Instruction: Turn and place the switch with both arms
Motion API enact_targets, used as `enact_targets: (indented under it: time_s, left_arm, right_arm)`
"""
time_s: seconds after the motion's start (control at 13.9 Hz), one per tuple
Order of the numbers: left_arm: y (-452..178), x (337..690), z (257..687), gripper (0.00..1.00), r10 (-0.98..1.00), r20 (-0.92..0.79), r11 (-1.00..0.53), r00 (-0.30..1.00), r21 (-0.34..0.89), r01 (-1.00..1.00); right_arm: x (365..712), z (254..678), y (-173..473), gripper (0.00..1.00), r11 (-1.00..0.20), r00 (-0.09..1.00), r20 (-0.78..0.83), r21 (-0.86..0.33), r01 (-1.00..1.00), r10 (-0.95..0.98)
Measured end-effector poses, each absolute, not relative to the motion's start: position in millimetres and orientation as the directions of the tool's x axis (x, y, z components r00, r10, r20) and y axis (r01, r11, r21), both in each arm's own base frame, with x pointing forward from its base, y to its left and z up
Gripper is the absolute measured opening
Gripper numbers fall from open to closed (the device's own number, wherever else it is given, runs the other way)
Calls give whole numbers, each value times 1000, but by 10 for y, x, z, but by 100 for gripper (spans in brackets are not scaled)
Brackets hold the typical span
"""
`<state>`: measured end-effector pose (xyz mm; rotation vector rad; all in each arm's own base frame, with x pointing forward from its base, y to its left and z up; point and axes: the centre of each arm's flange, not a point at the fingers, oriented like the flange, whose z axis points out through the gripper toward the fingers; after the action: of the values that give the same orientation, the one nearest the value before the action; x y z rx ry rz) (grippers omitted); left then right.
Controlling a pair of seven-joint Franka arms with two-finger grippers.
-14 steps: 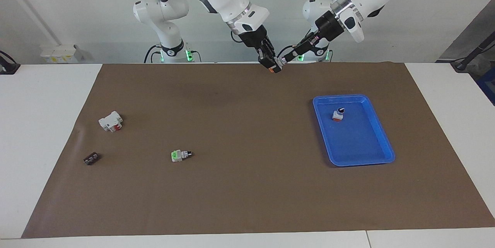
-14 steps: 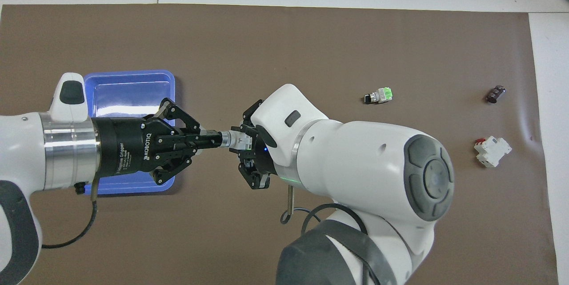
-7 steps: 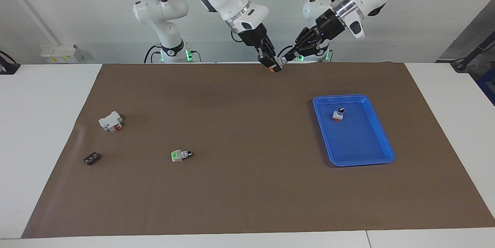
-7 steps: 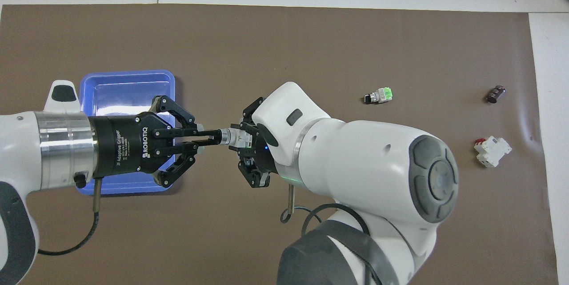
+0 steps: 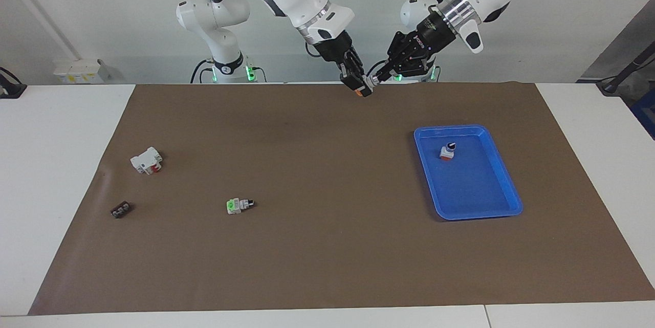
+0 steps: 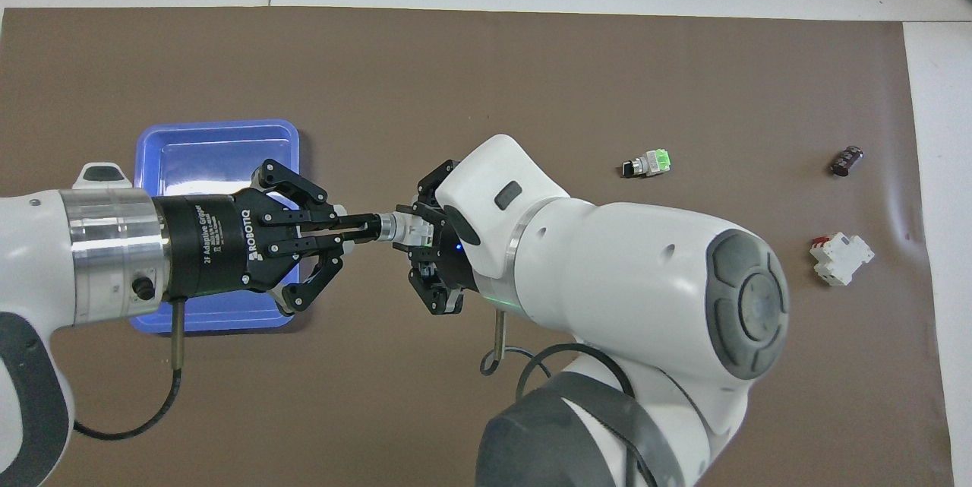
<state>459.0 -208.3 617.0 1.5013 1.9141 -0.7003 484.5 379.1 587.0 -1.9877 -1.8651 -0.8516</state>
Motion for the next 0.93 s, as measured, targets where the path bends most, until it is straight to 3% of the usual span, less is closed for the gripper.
enact_targets:
  time_s: [0.5,0.93]
  left_arm:
    - [-2092,4591,6169,10,598,-707,355,-376,-187,916]
    - [-2103,4585,6168,10,591,-688,389,-422,-215,896]
  right_arm:
    - [4853,5864,3786,33,-125,-9,590,186,975,807]
    - [4855,5843,3797,33,-123,-8,590,182,976,807]
